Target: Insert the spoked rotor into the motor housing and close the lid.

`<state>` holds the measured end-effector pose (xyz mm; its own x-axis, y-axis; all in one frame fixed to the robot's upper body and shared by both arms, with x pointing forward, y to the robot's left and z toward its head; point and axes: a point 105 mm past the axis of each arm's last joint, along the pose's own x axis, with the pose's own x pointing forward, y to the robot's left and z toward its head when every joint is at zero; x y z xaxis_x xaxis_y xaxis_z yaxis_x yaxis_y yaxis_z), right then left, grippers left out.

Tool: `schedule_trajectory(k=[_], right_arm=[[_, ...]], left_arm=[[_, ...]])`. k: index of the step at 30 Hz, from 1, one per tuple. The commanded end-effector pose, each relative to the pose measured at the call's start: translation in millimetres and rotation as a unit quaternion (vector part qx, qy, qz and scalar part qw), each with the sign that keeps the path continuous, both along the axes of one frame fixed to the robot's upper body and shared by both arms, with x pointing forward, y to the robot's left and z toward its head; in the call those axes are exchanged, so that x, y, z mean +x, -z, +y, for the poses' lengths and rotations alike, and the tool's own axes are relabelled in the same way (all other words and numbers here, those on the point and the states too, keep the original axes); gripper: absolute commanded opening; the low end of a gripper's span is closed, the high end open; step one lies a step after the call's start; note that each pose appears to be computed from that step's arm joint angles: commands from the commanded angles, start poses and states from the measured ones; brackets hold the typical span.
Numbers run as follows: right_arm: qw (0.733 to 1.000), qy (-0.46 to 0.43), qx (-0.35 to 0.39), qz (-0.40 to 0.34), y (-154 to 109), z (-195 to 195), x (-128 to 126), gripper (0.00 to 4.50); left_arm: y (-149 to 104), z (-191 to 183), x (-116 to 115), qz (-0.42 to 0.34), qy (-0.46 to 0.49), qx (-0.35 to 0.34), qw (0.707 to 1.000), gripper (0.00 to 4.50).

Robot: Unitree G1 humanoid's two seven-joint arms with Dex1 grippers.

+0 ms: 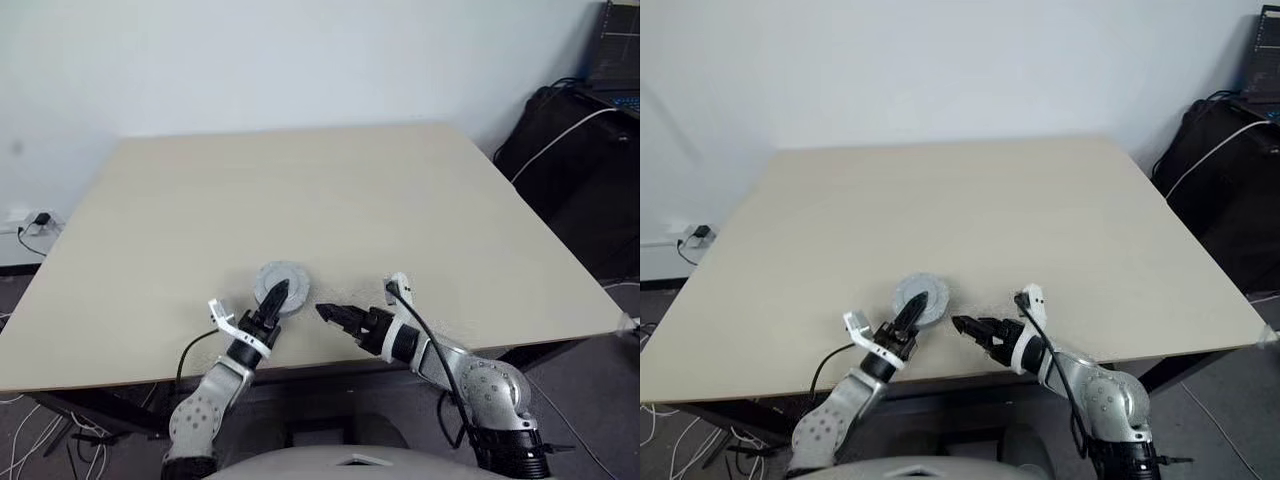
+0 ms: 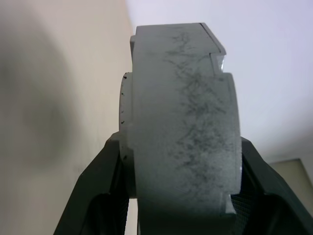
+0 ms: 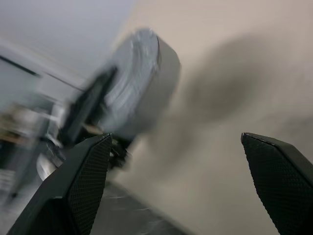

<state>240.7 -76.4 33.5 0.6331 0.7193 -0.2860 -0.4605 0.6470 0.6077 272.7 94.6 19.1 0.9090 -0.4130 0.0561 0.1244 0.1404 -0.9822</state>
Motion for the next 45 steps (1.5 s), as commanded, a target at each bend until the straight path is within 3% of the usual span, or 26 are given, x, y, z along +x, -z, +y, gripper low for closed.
schedule_trajectory(k=[1,7,14,21,27,34,39,45], right_arm=[[0.988,0.003,-0.086,-0.129,-13.4,0.9,9.1,4.50],[0.943,0.046,-0.204,-0.257,-3.2,-7.9,18.0,4.50],[0.939,0.067,-0.218,-0.257,9.3,-12.2,18.4,4.50],[0.936,0.072,-0.233,-0.254,13.1,-14.3,19.0,4.50],[0.937,0.071,-0.240,-0.244,17.0,-14.4,18.4,4.50],[0.937,0.064,-0.245,-0.239,18.8,-11.9,18.1,4.50],[0.939,0.061,-0.245,-0.234,20.3,-10.2,18.3,4.50],[0.944,0.061,-0.243,-0.215,23.9,-11.1,18.2,4.50]], left_arm=[[-16.3,3.2,28.2,-0.023,-0.039,-0.012,0.999,2.14],[-16.6,25.1,81.7,-0.005,-0.092,0.023,0.995,2.14],[-14.0,26.7,119.8,0.019,-0.118,0.062,0.991,2.14],[-6.2,22.7,138.3,0.063,-0.118,0.096,0.986,2.14],[11.7,23.4,137.1,0.115,-0.121,0.115,0.979,2.14],[31.8,29.2,127.0,0.157,-0.118,0.137,0.971,4.47],[48.9,38.3,110.4,0.188,-0.105,0.160,0.963,4.47],[70.9,47.4,65.5,0.230,-0.055,0.201,0.951,4.47]])
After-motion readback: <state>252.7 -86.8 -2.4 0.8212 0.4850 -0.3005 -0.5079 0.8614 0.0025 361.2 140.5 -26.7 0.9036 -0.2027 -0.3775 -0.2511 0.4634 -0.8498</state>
